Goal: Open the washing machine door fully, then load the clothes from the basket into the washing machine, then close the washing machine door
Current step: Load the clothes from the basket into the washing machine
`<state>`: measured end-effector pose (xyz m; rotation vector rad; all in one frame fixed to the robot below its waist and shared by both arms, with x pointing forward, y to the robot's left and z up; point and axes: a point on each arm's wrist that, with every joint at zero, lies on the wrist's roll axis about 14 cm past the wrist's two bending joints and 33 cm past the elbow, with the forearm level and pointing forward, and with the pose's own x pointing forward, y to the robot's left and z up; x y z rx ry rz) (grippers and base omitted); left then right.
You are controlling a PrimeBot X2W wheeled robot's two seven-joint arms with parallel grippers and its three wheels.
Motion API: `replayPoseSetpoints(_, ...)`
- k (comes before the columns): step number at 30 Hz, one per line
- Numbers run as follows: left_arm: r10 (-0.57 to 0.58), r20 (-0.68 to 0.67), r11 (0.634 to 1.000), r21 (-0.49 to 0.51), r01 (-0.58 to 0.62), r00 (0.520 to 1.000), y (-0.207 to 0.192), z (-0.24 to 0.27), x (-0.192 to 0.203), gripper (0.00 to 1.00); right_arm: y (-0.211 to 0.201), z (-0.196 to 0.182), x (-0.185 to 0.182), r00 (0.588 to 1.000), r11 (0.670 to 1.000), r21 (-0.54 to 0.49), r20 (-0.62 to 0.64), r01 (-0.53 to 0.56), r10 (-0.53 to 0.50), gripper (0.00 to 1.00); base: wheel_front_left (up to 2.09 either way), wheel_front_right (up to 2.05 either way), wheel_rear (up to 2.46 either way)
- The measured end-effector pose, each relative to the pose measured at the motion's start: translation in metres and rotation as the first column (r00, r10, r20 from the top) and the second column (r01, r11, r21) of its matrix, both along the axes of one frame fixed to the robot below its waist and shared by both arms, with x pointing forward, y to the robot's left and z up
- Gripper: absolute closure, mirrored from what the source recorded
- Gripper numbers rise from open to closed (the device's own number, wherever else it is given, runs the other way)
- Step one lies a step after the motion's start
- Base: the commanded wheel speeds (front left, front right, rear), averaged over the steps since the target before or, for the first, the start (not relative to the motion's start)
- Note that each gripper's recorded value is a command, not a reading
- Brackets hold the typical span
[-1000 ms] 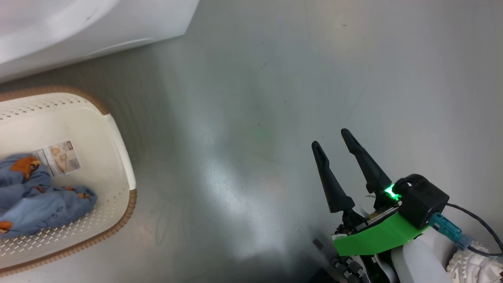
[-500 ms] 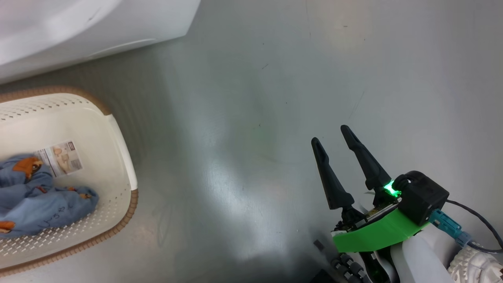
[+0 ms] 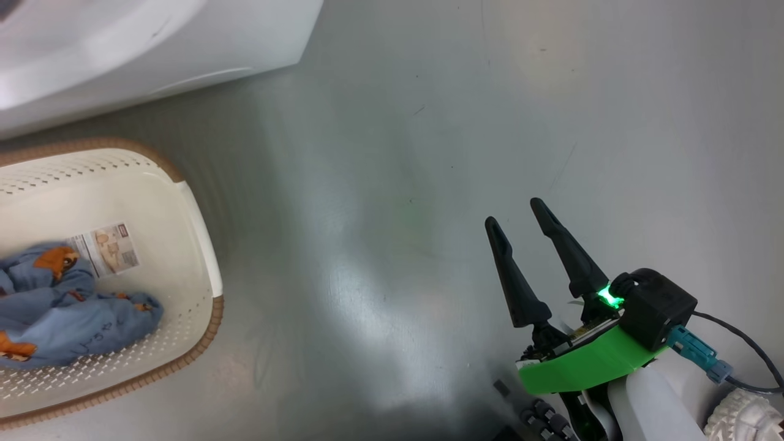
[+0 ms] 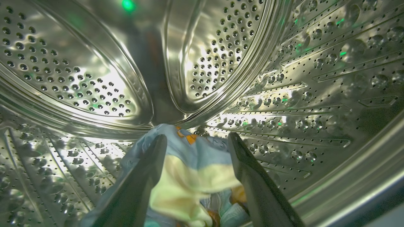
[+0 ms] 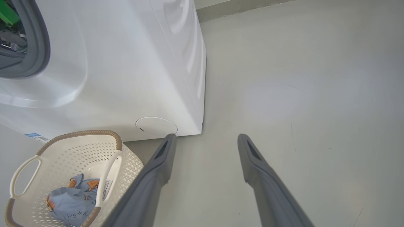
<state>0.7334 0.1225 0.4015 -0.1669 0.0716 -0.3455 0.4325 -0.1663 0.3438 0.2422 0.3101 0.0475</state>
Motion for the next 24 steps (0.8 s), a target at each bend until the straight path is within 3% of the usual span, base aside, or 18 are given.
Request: replayPoseSetpoints(24,0.018,0.013,1.000,-0.021,-0.018,1.000,0.005,0.033,-0.035,0.00,0.006,0.031,0.022,0.994,1.000,0.006,0.106,-0.019,0.019,0.00,0.00,0.00,0.00)
